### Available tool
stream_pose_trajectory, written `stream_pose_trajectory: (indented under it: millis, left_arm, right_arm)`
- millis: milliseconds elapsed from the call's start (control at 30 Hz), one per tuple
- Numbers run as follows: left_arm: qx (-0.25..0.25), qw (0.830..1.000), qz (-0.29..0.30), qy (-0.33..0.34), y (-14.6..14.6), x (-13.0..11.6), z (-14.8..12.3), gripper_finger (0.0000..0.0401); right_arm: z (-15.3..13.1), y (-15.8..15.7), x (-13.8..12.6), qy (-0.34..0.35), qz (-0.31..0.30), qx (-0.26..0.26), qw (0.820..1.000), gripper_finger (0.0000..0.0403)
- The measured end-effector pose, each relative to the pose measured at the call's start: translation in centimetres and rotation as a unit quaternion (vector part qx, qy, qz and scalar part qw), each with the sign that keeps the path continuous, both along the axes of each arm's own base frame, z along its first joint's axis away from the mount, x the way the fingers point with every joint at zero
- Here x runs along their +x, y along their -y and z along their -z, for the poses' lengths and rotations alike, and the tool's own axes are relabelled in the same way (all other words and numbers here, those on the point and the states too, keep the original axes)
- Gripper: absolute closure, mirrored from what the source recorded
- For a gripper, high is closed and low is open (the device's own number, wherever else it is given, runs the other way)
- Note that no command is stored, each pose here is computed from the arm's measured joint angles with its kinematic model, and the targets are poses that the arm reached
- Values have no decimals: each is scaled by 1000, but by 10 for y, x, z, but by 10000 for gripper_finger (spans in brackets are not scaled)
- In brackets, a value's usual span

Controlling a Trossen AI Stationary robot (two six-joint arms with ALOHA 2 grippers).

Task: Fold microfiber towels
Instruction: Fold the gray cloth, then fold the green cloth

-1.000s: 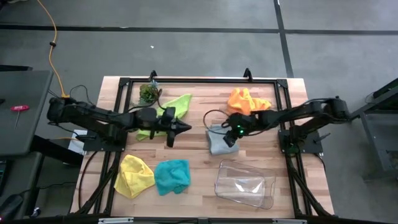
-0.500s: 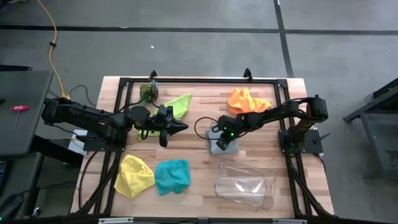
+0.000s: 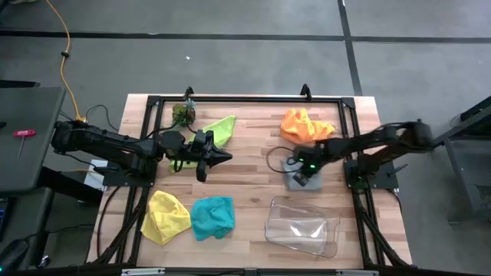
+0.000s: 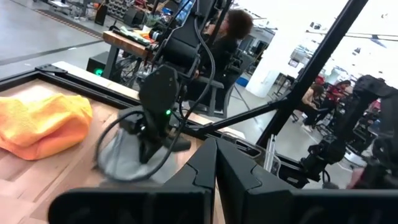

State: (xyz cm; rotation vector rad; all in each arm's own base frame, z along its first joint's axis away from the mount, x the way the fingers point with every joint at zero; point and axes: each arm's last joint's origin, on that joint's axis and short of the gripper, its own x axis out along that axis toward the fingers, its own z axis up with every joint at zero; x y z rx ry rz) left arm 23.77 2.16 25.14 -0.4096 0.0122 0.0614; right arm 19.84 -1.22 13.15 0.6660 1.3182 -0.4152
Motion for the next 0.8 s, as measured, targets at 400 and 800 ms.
stream_pose_trajectory:
  millis: [400,800]
  left_arm:
    - [22,1000,-3,-2,-2,0,0,401]
    - [40,999,-18,-2,-3,0,0,401]
  right_arm:
    - [-4,-5,-71,-105,77,22,991,403]
    - [-37,-3,-66,-78,71,-12,994,403]
